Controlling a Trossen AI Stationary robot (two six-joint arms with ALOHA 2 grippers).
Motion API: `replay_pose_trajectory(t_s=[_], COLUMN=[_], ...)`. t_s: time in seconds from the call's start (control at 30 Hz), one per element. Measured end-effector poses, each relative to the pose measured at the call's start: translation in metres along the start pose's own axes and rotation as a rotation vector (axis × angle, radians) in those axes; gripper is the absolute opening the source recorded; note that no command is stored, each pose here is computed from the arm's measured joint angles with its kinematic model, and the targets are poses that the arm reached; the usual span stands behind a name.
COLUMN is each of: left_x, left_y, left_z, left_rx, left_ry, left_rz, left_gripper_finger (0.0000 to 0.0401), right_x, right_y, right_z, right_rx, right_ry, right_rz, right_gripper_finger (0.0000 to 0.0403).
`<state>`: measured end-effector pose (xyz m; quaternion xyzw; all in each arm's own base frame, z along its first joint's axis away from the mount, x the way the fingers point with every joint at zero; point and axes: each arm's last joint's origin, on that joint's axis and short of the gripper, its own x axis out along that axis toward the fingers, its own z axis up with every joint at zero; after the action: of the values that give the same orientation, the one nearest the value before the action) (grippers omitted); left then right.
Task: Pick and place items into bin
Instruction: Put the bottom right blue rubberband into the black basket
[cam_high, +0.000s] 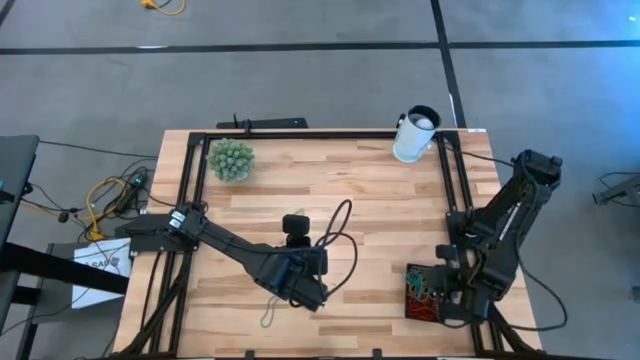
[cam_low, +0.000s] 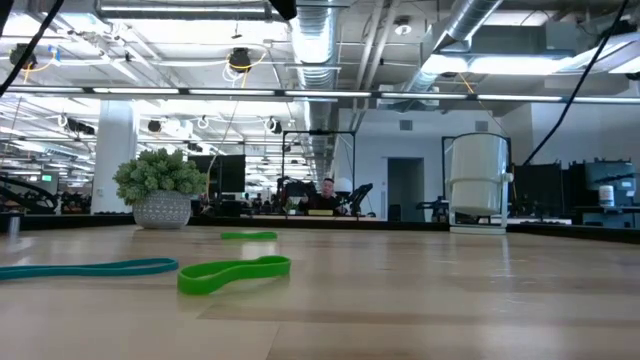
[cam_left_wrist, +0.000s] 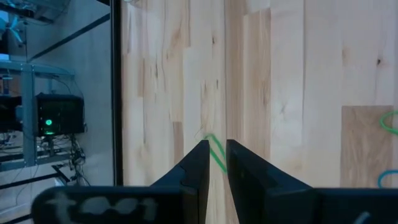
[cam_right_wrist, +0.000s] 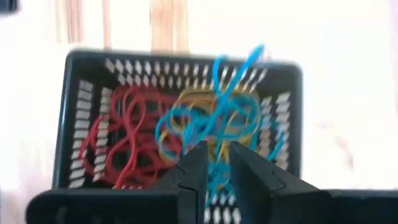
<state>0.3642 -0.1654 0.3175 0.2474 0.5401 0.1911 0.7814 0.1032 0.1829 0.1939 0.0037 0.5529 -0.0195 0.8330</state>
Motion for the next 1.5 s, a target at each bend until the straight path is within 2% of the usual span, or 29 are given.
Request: replay_pose_trajectory(t_s=[0.23, 0.33, 0.57, 0.97, 1.2, 1.5], left_x=[0.002, 0.002, 0.002, 0.002, 0.002, 0.002], left_y=[0.003, 0.002, 0.002, 0.002, 0.002, 0.002], left_z=[0.001, 0.001, 0.001, 0.000, 0.000, 0.001], left_rx=[-0.008, -0.008, -0.009, -0.001, 0.000, -0.001], left_ry=[0.006, 0.006, 0.006, 0.005, 0.005, 0.006], left_rz=[0.002, 0.001, 0.001, 0.000, 0.000, 0.000], left_gripper_finger=[0.0045, 0.0045, 0.0045, 0.0045, 0.0045, 0.0045], right_x=[0.003, 0.012, 0.034, 0.040, 0.036, 0.027], right_y=[-0.017, -0.027, -0.031, -0.046, -0.036, -0.024], right_z=[0.031, 0.045, 0.068, 0.077, 0.069, 0.060], right_rx=[0.026, 0.059, 0.026, 0.041, 0.057, 0.034], right_ry=[-0.031, 0.011, 0.131, 0.160, 0.231, 0.190], right_rz=[-0.024, -0.028, 0.141, 0.117, 0.211, 0.199], right_gripper_finger=[0.0061, 0.0061, 0.0061, 0.0061, 0.0061, 0.0061])
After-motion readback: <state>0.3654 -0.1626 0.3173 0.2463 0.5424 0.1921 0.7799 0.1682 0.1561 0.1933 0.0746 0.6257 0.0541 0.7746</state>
